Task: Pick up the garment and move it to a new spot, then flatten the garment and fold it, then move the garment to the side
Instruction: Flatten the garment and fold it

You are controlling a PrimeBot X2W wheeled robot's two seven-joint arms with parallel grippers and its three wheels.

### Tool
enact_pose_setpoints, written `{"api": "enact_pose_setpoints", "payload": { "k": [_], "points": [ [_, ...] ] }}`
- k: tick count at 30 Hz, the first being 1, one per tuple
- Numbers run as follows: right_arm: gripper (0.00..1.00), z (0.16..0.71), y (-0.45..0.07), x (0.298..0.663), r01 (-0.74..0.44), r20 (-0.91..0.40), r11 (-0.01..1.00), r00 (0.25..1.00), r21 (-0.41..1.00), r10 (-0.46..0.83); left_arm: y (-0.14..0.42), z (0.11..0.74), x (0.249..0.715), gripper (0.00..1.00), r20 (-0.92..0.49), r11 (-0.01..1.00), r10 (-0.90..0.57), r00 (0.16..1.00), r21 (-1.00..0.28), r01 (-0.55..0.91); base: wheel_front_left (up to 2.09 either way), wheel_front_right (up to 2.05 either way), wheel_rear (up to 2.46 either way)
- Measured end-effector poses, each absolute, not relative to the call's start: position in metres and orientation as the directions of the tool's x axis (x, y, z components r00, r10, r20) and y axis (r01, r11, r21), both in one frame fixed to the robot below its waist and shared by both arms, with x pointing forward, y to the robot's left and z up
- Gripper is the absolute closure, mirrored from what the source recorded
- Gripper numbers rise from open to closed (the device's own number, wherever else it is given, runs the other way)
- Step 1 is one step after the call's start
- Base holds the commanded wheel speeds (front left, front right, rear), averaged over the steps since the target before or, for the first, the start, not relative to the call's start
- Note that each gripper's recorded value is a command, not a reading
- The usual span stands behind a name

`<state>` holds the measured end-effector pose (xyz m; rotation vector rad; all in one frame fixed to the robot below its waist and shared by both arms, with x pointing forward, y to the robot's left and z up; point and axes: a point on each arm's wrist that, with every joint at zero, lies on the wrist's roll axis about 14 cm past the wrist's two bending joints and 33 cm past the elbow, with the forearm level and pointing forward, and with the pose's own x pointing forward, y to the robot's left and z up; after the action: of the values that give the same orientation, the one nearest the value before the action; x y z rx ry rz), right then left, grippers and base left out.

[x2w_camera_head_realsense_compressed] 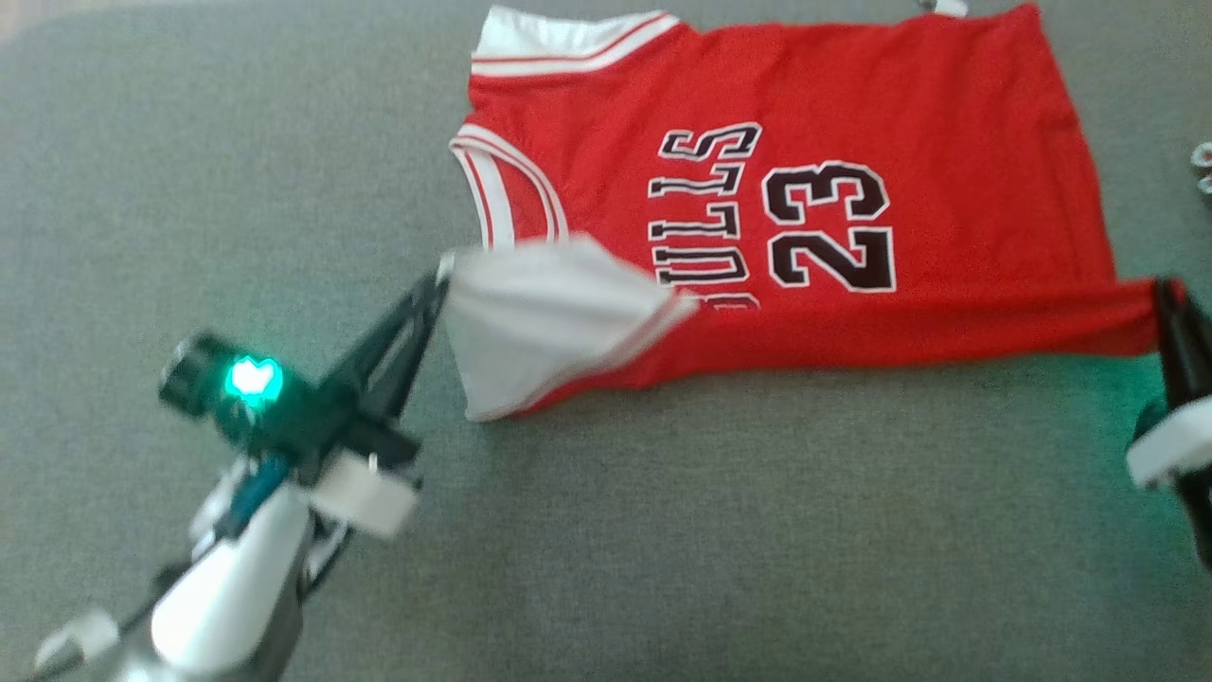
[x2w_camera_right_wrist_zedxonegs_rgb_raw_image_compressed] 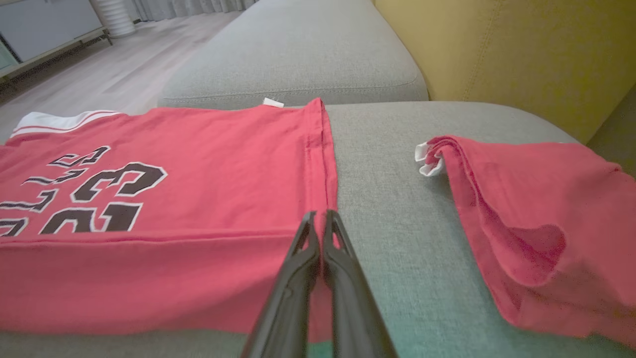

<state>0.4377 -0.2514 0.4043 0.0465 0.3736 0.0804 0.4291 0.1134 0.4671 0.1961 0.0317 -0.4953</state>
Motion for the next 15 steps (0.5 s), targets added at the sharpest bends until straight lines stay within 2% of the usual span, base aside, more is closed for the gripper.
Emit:
{"api": "enact_pose_setpoints", "payload": {
  "k": [10, 14, 15],
  "points": [
    [1.0, 0.397, -0.248, 0.49, -0.076, -0.349, 0.996, 0.933, 0.042, 0.086, 0.099, 0.47, 0.491, 1.0, -0.065, 0.82, -0.512, 0.856, 0.259, 0.51, 0.0, 0.0, 0.0],
    [1.0, 0.395, -0.244, 0.504, -0.084, -0.339, 0.996, 0.936, 0.039, 0.092, 0.1, 0.463, 0.502, 1.0, -0.079, 0.817, -0.509, 0.857, 0.268, 0.51, 0.0, 0.0, 0.0],
    [0.97, 0.394, -0.244, 0.507, -0.084, -0.338, 0.996, 0.936, 0.039, 0.093, 0.102, 0.46, 0.504, 1.0, -0.086, 0.82, -0.501, 0.861, 0.271, 0.504, 0.0, 0.0, 0.0]
  ]
}}
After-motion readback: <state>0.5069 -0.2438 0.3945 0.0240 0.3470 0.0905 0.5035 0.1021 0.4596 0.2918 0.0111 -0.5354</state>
